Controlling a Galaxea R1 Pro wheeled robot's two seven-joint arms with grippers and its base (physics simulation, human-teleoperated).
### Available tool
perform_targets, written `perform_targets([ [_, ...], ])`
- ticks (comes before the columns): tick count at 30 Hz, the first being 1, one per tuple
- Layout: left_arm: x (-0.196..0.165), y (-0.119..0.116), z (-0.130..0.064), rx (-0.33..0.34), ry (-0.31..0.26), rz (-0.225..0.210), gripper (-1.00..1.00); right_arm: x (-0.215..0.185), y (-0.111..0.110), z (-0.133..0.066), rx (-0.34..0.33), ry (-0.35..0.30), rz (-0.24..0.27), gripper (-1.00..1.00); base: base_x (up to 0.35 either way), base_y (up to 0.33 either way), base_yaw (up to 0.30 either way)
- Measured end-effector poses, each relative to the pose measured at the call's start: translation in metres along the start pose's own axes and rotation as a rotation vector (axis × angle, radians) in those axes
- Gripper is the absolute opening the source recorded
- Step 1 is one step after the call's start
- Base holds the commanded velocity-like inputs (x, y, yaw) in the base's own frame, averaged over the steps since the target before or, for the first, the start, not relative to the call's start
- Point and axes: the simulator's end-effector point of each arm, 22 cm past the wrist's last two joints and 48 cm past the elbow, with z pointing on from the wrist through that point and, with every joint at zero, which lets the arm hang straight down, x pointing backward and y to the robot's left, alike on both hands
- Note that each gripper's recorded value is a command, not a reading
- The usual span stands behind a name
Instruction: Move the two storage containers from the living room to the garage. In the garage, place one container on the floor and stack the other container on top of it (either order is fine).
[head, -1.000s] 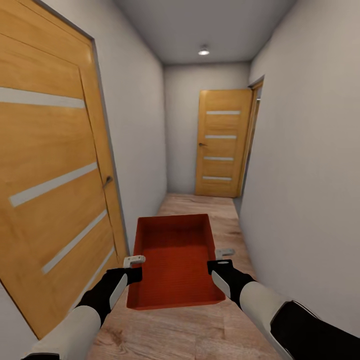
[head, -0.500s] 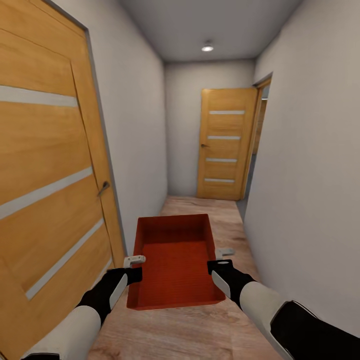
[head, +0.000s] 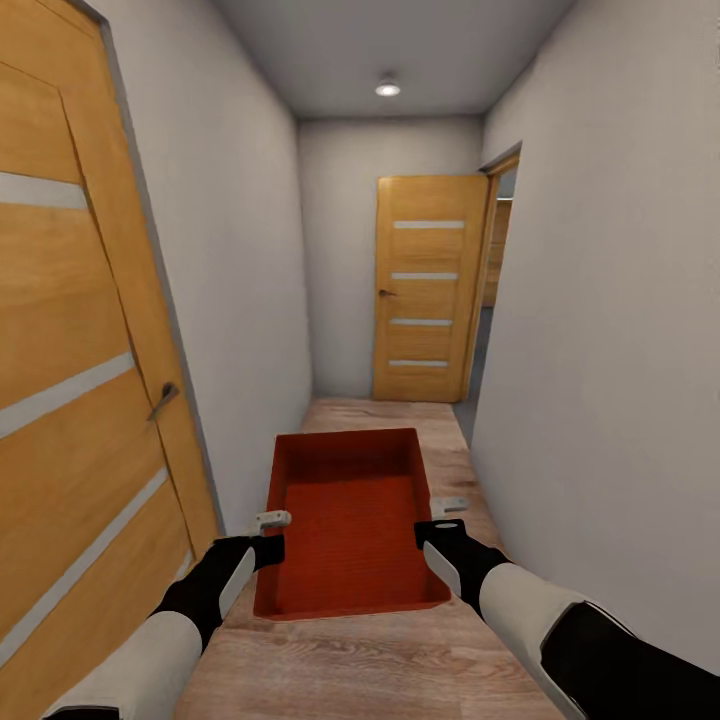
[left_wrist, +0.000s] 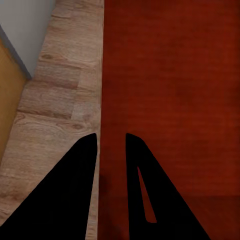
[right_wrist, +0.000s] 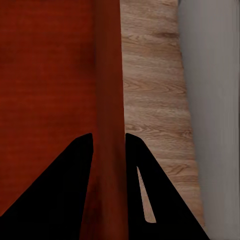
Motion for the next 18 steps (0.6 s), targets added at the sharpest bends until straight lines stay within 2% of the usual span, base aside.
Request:
perform_targets([
  [6, -0.0002, 0.0002, 0.0000, 0.001, 0.000, 0.000, -1.00, -0.0004, 0.0002, -0.0001, -0.001, -0.001, 0.000, -1.00, 0.326, 0.100, -0.201],
  [18, 0.0000, 0.0001, 0.0000, 0.000, 0.000, 0.000, -1.00, -0.0001, 0.0001, 0.0000, 0.000, 0.000, 0.000, -1.00, 0.326, 0.099, -0.008],
])
